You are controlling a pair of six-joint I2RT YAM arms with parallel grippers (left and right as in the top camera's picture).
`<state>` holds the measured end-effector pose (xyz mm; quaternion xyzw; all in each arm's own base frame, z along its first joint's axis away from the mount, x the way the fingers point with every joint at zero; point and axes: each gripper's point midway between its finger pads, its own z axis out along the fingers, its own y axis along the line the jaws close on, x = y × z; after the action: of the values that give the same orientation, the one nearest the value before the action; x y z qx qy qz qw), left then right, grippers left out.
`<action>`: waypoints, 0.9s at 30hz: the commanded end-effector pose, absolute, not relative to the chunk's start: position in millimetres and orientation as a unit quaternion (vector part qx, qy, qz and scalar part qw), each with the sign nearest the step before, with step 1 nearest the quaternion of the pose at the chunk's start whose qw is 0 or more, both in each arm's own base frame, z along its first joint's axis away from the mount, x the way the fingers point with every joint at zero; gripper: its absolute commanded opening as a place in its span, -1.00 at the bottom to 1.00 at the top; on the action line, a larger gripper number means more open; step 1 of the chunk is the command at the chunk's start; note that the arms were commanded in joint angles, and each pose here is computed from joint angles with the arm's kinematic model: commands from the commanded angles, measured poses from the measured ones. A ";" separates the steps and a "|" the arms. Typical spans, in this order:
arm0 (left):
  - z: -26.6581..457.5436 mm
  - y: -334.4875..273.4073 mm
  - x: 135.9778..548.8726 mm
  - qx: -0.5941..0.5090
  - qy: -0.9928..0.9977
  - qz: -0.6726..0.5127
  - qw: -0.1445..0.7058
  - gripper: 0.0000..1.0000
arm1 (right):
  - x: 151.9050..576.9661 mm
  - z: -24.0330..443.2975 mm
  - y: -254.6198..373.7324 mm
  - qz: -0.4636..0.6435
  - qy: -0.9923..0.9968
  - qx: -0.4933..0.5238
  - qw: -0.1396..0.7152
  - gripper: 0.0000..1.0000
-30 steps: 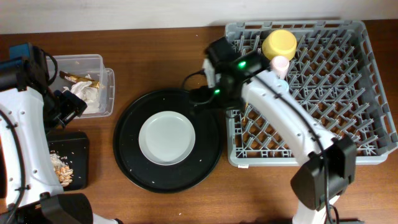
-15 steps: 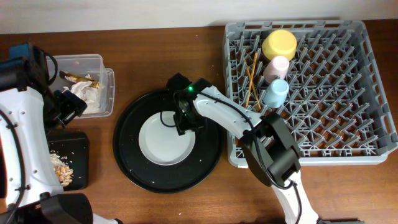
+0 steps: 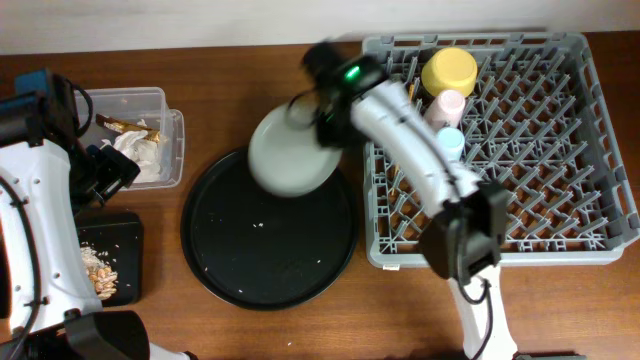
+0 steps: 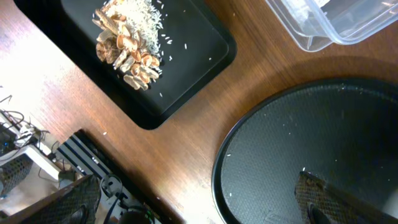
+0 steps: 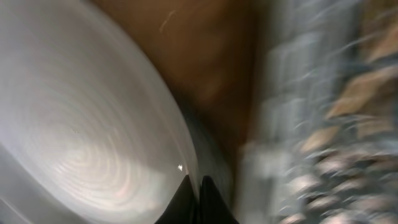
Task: Sort waste into correct bins and load items into the dishwasher rack
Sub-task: 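Lift the white plate and stand it upright at the rack's left edge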
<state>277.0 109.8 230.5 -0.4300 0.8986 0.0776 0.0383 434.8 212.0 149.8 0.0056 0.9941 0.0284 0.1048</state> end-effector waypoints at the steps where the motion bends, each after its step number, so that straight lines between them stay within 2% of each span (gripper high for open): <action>1: 238.5 111.9 275.9 -0.432 0.897 0.079 0.053 0.99 | 477.2 223.5 116.4 -0.070 0.967 0.096 0.227 -0.92; 4: 238.5 111.9 276.0 -0.432 0.897 0.079 0.053 0.99 | 503.9 239.3 28.4 -0.183 0.917 0.206 0.290 -0.92; 9: 238.5 111.9 276.0 -0.432 0.897 0.079 0.053 0.99 | 517.9 235.3 12.9 -0.248 0.877 0.249 0.328 -0.92; 17: 238.5 111.9 276.0 -0.432 0.897 0.079 0.053 0.99 | 530.7 199.8 31.7 -0.253 0.886 0.229 0.314 -0.92; 23: 238.5 111.9 276.0 -0.432 0.897 0.079 0.053 0.99 | 530.8 198.9 71.0 -0.238 0.892 0.200 0.328 -0.92; 24: 238.5 111.8 275.9 -0.432 0.897 0.079 0.053 0.99 | 529.4 198.6 80.3 -0.234 0.894 0.192 0.329 -0.85; 25: 238.5 111.9 276.0 -0.432 0.897 0.079 0.053 0.99 | 526.1 199.1 95.2 -0.225 0.901 0.175 0.328 -0.69; 27: 238.5 111.9 275.9 -0.432 0.897 0.079 0.053 0.99 | 520.9 203.8 115.5 -0.216 0.908 0.143 0.329 -0.61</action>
<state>277.0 109.7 230.5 -0.4302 0.8986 0.0774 0.0381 527.7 85.8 197.1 0.1793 0.9012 -0.2272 0.3226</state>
